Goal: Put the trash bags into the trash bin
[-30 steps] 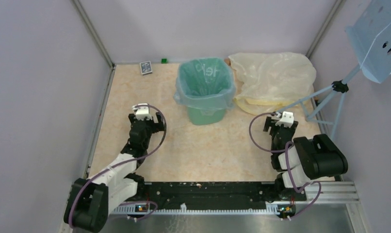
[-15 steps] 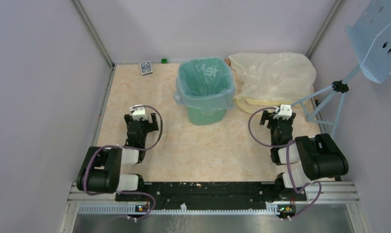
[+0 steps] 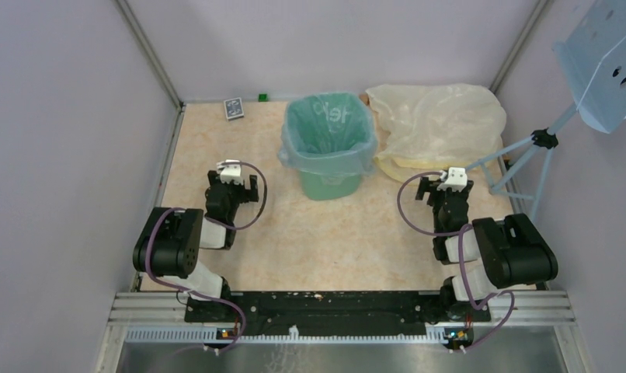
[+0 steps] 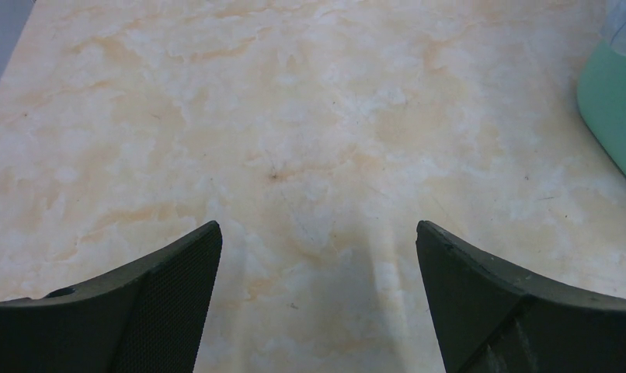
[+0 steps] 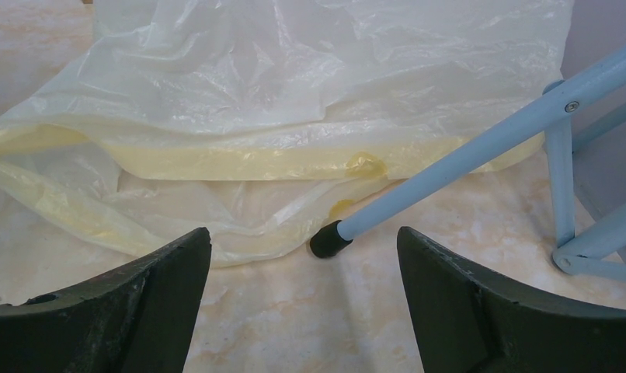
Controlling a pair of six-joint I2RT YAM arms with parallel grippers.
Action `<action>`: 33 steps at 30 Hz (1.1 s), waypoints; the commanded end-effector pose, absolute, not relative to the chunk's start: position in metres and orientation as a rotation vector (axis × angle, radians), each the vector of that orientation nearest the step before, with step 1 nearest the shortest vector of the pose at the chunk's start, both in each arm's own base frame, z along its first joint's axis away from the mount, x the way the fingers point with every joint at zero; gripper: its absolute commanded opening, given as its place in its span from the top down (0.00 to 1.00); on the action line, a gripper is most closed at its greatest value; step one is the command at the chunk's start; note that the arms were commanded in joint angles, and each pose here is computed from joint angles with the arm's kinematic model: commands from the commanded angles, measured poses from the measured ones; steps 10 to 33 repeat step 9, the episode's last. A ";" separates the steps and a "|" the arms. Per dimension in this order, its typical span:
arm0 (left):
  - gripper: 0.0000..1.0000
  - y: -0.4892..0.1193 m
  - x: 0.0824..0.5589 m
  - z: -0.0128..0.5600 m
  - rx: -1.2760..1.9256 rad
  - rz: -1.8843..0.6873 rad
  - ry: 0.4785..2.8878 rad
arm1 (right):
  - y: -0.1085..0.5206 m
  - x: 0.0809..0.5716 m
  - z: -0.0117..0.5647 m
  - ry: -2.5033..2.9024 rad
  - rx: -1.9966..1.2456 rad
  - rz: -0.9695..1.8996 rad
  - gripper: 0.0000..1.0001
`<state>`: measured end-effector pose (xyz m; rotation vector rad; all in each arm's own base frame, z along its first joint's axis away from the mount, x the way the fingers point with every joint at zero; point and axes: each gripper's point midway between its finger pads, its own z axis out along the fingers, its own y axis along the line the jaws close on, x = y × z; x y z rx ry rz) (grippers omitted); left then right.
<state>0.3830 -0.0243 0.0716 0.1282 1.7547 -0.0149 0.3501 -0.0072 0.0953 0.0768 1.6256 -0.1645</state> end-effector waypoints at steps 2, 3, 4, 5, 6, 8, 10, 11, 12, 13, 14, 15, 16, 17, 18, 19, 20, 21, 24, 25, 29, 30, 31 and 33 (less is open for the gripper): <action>0.01 -0.025 0.388 0.085 0.143 -0.019 1.703 | -0.007 0.354 0.111 1.569 0.076 -0.150 0.11; 0.01 -0.025 0.388 0.085 0.144 -0.018 1.702 | -0.007 0.354 0.111 1.570 0.076 -0.150 0.11; 0.01 -0.025 0.388 0.085 0.145 -0.018 1.702 | -0.007 0.354 0.111 1.570 0.076 -0.150 0.11; 0.01 -0.025 0.388 0.084 0.145 -0.018 1.705 | -0.007 0.354 0.111 1.570 0.076 -0.150 0.11; 0.01 -0.025 0.388 0.084 0.144 -0.018 1.705 | -0.006 0.354 0.111 1.568 0.075 -0.149 0.11; 0.01 -0.025 0.388 0.085 0.144 -0.018 1.703 | -0.007 0.354 0.111 1.570 0.076 -0.150 0.11; 0.01 -0.025 0.388 0.085 0.145 -0.018 1.701 | -0.007 0.354 0.111 1.570 0.075 -0.150 0.11; 0.01 -0.025 0.388 0.085 0.145 -0.018 1.701 | -0.007 0.354 0.111 1.570 0.075 -0.150 0.11; 0.01 -0.025 0.388 0.085 0.145 -0.018 1.701 | -0.007 0.354 0.111 1.570 0.075 -0.150 0.11; 0.01 -0.025 0.388 0.085 0.145 -0.018 1.701 | -0.007 0.354 0.111 1.570 0.075 -0.150 0.11; 0.01 -0.025 0.388 0.085 0.145 -0.018 1.701 | -0.007 0.354 0.111 1.570 0.075 -0.150 0.11; 0.01 -0.025 0.388 0.085 0.145 -0.018 1.701 | -0.007 0.354 0.111 1.570 0.075 -0.150 0.11; 0.01 -0.025 0.388 0.085 0.145 -0.018 1.701 | -0.007 0.354 0.111 1.570 0.075 -0.150 0.11; 0.01 -0.025 0.388 0.085 0.145 -0.018 1.701 | -0.007 0.354 0.111 1.570 0.075 -0.150 0.11; 0.01 -0.025 0.388 0.085 0.145 -0.018 1.701 | -0.007 0.354 0.111 1.570 0.075 -0.150 0.11; 0.01 -0.025 0.388 0.085 0.145 -0.018 1.701 | -0.007 0.354 0.111 1.570 0.075 -0.150 0.11; 0.01 -0.025 0.388 0.085 0.145 -0.018 1.701 | -0.007 0.354 0.111 1.570 0.075 -0.150 0.11; 0.01 -0.025 0.388 0.085 0.145 -0.018 1.701 | -0.007 0.354 0.111 1.570 0.075 -0.150 0.11; 0.01 -0.025 0.388 0.085 0.145 -0.018 1.701 | -0.007 0.354 0.111 1.570 0.075 -0.150 0.11; 0.01 -0.025 0.388 0.085 0.145 -0.018 1.701 | -0.007 0.354 0.111 1.570 0.075 -0.150 0.11; 0.01 -0.025 0.388 0.085 0.145 -0.018 1.701 | -0.007 0.354 0.111 1.570 0.075 -0.150 0.11; 0.01 -0.025 0.388 0.085 0.145 -0.018 1.701 | -0.007 0.354 0.111 1.570 0.075 -0.150 0.11; 0.01 -0.025 0.388 0.085 0.145 -0.018 1.701 | -0.007 0.354 0.111 1.570 0.075 -0.150 0.11; 0.01 -0.025 0.388 0.085 0.145 -0.018 1.701 | -0.007 0.354 0.111 1.570 0.075 -0.150 0.11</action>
